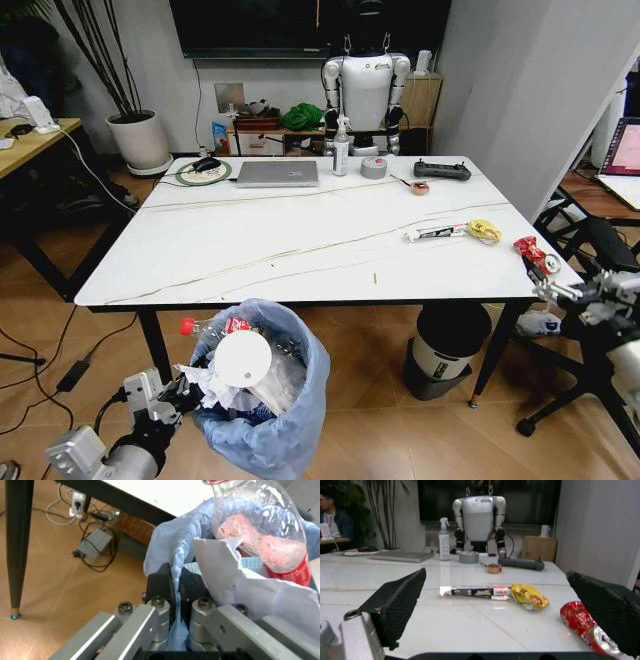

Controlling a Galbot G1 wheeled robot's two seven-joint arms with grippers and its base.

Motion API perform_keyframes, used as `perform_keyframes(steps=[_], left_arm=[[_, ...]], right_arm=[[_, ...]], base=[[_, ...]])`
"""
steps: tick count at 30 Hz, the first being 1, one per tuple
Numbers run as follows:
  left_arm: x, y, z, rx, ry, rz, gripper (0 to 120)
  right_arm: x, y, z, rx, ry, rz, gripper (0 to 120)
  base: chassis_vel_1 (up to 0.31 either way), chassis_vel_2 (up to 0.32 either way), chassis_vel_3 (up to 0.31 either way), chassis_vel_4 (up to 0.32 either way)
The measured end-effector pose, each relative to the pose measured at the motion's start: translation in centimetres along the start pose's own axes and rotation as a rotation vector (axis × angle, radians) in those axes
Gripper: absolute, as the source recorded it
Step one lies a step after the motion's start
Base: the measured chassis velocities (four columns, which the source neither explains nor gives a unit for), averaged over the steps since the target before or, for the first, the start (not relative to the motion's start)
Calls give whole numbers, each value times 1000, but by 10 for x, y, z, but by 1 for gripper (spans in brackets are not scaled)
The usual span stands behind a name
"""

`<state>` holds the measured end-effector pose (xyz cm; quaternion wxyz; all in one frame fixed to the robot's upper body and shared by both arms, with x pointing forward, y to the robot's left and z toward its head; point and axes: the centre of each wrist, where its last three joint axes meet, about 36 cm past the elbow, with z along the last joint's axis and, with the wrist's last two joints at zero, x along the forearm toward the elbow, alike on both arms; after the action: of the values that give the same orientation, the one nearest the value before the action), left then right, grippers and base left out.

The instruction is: Pick up the trash bin and place the trash from the table into it.

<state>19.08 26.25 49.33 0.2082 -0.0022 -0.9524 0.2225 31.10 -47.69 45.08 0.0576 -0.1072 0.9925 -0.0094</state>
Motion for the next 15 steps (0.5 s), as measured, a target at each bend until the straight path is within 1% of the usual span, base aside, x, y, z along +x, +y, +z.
perform_keyframes(steps=[5, 15], left_arm=[[-1, -1, 4, 11, 3, 4, 0], [-1, -3, 5, 26, 1, 4, 0]], right_arm=[[8, 2, 11, -20, 18, 3, 100], [11, 4, 20, -52, 29, -10, 100]], base=[[0, 0, 0, 0], [0, 0, 0, 0]])
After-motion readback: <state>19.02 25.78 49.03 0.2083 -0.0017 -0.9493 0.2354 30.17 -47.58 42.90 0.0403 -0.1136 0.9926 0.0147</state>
